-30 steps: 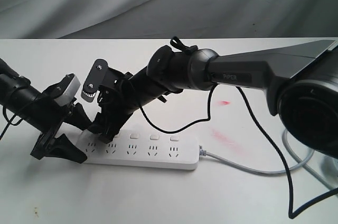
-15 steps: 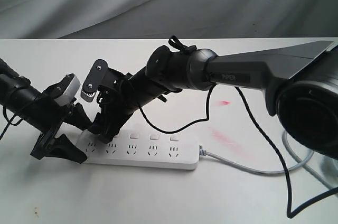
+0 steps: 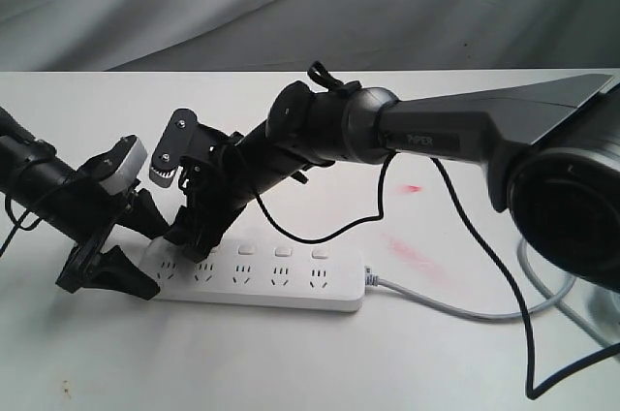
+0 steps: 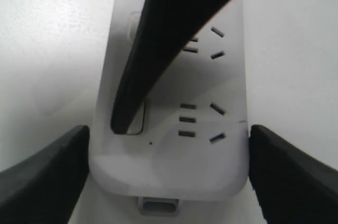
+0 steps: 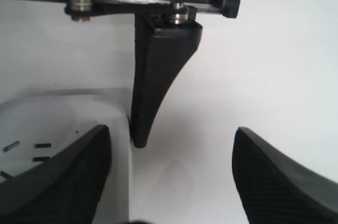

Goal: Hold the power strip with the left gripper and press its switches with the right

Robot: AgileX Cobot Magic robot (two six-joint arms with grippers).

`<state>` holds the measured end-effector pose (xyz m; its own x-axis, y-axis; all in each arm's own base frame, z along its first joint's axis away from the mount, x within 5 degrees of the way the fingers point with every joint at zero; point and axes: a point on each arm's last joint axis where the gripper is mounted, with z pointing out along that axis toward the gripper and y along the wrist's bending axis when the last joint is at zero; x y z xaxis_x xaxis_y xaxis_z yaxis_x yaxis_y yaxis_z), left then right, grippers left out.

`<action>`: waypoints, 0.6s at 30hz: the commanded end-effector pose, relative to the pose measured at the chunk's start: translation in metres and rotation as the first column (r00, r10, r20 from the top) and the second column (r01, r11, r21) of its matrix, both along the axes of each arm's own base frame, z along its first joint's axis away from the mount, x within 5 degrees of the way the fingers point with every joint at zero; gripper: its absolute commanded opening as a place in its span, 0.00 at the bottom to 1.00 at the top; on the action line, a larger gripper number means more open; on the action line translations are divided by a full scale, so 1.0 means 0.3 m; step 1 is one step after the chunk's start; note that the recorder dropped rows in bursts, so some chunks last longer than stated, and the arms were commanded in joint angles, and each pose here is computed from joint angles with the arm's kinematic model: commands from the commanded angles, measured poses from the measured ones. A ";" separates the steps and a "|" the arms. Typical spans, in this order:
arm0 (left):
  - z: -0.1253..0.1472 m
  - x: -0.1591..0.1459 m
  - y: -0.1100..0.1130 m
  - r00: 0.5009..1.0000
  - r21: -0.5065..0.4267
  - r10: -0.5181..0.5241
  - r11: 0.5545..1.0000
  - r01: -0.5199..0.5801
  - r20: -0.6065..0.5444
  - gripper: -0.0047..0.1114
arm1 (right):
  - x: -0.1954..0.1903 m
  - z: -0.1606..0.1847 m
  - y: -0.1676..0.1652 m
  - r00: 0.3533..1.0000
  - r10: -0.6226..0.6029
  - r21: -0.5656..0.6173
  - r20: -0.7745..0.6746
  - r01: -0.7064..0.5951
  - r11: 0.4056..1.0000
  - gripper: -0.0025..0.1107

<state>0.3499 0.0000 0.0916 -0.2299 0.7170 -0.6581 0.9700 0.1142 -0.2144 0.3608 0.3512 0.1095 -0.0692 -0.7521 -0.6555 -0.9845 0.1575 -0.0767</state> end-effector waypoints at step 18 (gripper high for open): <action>-0.004 0.003 0.002 1.000 0.026 -0.011 1.000 0.010 0.015 0.39 | -0.029 0.146 -0.028 0.995 0.097 0.014 0.013 -0.097 0.995 0.57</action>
